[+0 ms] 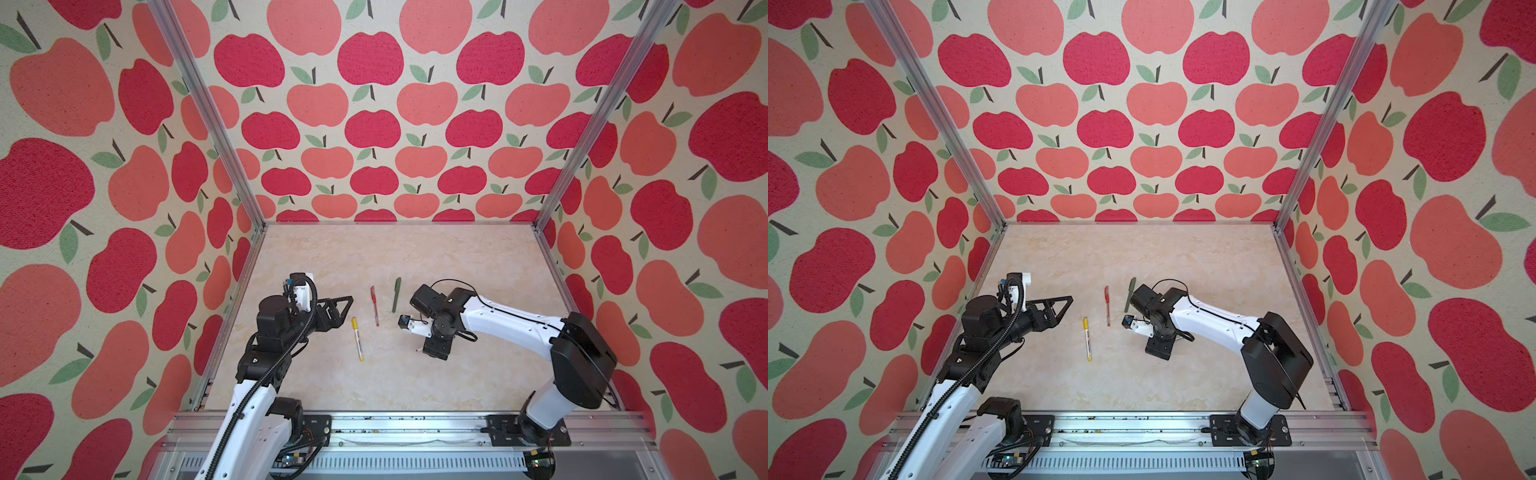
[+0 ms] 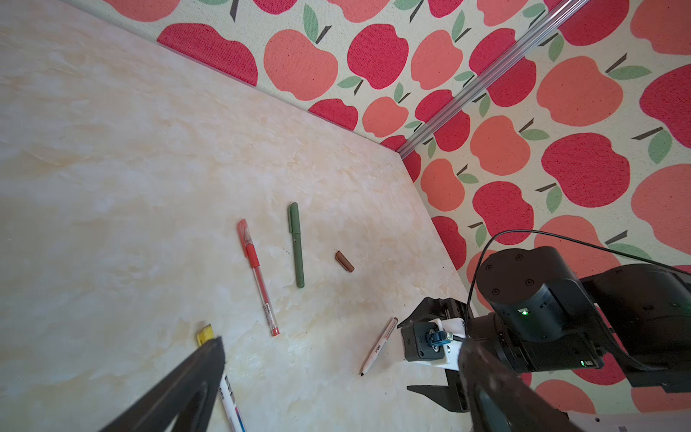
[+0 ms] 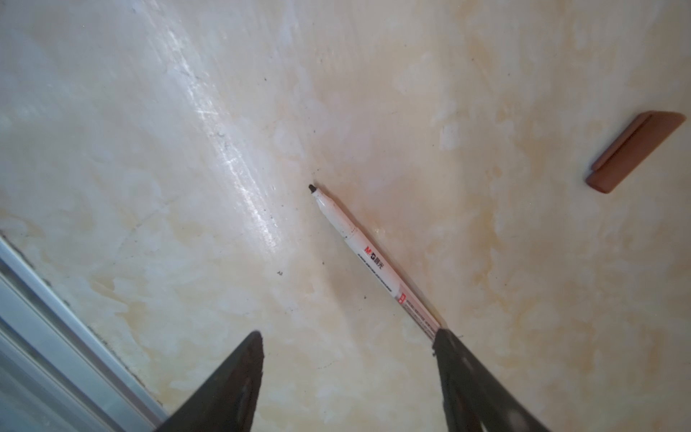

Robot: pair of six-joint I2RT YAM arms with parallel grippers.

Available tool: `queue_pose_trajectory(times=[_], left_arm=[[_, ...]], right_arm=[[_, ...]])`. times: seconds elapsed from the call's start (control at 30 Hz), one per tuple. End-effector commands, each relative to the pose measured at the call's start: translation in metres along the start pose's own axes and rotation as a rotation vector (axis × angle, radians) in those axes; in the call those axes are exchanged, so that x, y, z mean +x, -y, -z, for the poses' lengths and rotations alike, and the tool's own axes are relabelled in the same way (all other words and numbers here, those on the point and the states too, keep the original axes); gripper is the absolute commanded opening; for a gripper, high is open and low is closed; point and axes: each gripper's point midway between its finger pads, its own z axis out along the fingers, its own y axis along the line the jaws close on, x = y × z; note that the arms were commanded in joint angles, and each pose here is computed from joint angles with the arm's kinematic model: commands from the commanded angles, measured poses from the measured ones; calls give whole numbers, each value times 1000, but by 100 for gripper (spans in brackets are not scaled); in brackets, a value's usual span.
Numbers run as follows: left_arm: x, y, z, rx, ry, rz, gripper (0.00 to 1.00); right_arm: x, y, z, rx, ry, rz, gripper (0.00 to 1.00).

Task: Insert pens into pen caps
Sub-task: Pick up a pen at the center of the table.

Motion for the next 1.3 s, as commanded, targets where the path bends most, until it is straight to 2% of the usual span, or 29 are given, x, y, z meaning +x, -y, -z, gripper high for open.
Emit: queue_pose_trajectory(times=[0.0,0.27,0.6,1.0,1.27], left_arm=[[-2,-1,0,-6,8,4,100],[-3,-2,-1,-4,5,7,99],[0,-2,-3,3,-9,22,96],[0,-3,-5,0,-11,27,95],[-1,-3,-5,4,-8,27,95]], right_arm=[[11,0,-4,7,-34,14,70],[10,2,-20,-4,-63,19,65],[5,11,-45,-21,-119,8,49],[-1,14,-49,-53,-103,-28,44],[-5,9,-52,-104,-100,-64,31]])
